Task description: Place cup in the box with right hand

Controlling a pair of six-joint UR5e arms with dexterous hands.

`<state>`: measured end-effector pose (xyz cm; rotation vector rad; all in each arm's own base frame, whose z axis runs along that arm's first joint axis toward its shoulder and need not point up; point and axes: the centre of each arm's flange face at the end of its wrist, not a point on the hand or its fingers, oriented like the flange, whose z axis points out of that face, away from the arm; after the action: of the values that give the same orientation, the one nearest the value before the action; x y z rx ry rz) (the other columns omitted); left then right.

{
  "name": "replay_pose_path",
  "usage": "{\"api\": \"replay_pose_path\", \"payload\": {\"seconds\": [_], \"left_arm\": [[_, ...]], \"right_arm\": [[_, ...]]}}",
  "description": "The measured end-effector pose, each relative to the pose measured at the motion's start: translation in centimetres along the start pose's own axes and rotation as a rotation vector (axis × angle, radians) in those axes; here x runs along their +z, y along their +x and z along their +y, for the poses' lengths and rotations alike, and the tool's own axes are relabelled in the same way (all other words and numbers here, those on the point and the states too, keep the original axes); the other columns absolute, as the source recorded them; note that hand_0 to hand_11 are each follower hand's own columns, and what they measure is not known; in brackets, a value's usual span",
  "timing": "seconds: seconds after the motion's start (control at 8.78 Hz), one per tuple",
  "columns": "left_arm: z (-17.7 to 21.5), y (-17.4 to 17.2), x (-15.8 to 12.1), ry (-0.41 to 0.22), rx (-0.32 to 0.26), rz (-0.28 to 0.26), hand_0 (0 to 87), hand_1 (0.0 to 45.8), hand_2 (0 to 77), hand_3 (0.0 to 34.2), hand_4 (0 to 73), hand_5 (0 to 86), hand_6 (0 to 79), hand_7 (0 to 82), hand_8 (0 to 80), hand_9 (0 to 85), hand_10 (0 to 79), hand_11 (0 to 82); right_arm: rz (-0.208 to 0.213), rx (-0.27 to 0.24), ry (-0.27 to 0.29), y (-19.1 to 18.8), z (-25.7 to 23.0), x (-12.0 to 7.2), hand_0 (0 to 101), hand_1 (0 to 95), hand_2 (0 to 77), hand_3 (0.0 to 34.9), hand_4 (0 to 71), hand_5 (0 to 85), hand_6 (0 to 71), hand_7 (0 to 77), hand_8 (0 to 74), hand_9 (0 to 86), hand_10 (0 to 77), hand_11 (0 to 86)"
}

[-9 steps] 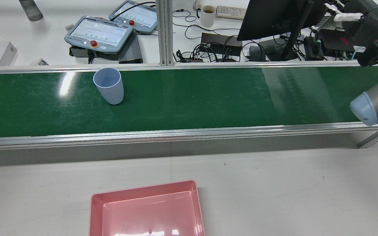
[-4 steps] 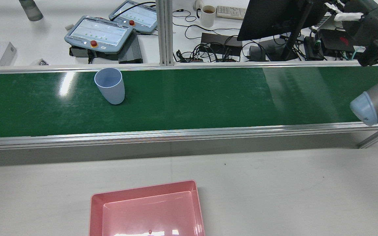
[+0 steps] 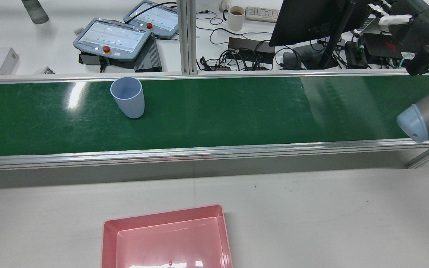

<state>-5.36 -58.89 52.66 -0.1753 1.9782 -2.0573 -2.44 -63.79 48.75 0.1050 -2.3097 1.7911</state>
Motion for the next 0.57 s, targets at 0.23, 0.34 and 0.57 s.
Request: {"api": "replay_pose_path", "payload": {"seconds": [0.23,0.34,0.57], "left_arm": [[0.0,0.02,0.0,0.0,0.0,0.0,0.0,0.5,0.5,0.0,0.0,0.0,0.0,0.0,0.0,0.0,0.0,0.0],[0.0,0.02,0.0,0.0,0.0,0.0,0.0,0.5,0.5,0.0,0.0,0.0,0.0,0.0,0.0,0.0,0.0,0.0],[0.0,0.01,0.0,0.0,0.001,0.0,0.0,0.5,0.5,0.0,0.0,0.0,0.0,0.0,0.0,0.0,0.0,0.0]], "right_arm": [[0.001,-0.001,0.006,0.05,-0.31,-0.16,54,9.3,0.5,8.8,27.3,4.4,7.1,38.2,0.5,7.1,2.7,6.0],[0.002,-0.001,0.009,0.02,-0.45,-0.3,54,9.3,0.5,8.5,28.4,4.4,7.1,39.3,0.5,7.1,2.7,6.0],[0.002,-0.002,0.012,0.11,-0.6,-0.3,54,9.3,0.5,8.5,28.4,4.4,7.1,39.3,0.5,7.1,2.7,6.0]]}}
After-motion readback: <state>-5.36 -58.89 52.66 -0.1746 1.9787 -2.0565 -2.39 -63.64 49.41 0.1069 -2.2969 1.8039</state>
